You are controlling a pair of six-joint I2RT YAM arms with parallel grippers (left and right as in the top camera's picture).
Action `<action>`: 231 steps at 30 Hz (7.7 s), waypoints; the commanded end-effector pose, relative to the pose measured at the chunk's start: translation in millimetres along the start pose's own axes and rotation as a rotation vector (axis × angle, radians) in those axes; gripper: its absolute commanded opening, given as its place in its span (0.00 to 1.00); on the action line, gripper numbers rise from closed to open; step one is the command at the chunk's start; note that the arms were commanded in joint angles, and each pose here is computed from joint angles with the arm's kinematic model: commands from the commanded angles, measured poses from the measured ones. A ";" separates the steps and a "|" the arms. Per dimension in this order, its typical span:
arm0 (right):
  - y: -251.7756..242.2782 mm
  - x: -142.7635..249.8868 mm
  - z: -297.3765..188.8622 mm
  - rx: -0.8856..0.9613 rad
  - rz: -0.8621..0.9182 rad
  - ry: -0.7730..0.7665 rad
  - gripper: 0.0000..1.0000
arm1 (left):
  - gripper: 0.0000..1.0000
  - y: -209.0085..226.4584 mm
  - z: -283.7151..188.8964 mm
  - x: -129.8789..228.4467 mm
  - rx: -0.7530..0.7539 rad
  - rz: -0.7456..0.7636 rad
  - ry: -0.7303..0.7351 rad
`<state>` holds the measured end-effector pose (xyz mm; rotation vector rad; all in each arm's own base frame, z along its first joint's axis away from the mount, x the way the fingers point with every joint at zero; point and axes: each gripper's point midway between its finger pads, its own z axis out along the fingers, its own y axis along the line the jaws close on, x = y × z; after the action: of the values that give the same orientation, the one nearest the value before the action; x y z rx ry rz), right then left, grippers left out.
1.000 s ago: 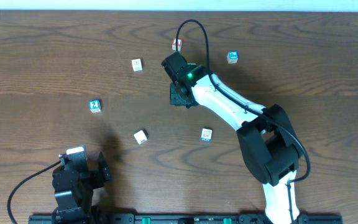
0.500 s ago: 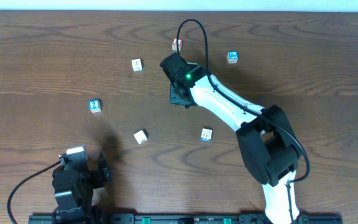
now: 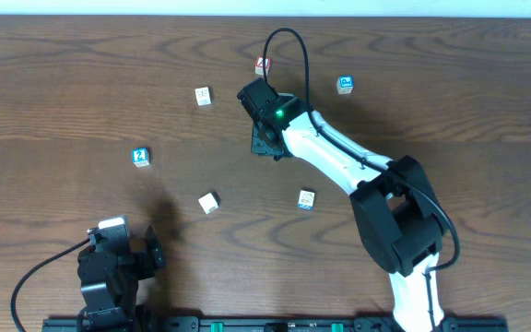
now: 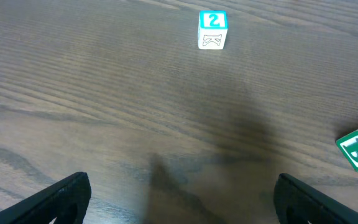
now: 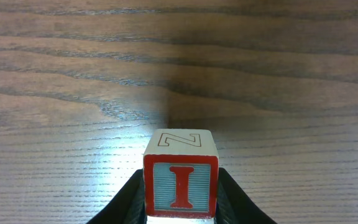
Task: Spell out Ai2
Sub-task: 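Carry the red 'I' block left and set it down mid-table, then move the right gripper up to the red 'A' block at the far side, then align and close the right gripper on the red 'A' block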
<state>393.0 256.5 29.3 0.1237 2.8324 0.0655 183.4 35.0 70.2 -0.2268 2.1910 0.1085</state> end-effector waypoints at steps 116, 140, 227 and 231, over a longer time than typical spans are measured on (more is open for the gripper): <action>54.0 -184.1 76.8 -0.290 -0.182 -0.386 0.73 | 0.95 2.0 2.3 6.5 -0.011 0.013 0.018; 48.2 -186.4 79.5 -0.255 -0.175 -0.398 0.46 | 0.95 2.0 2.3 6.5 -0.011 0.013 0.018; 32.2 -183.4 92.4 -0.185 -0.031 -0.365 0.44 | 0.95 2.0 2.3 6.4 -0.011 0.013 0.017; 32.1 -183.5 92.4 -0.183 -0.040 -0.367 0.43 | 0.95 2.0 2.3 6.5 -0.011 0.013 0.018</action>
<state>597.0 276.5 15.0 0.0291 2.4297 0.2840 183.4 35.0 70.2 -0.2268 2.1910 0.1085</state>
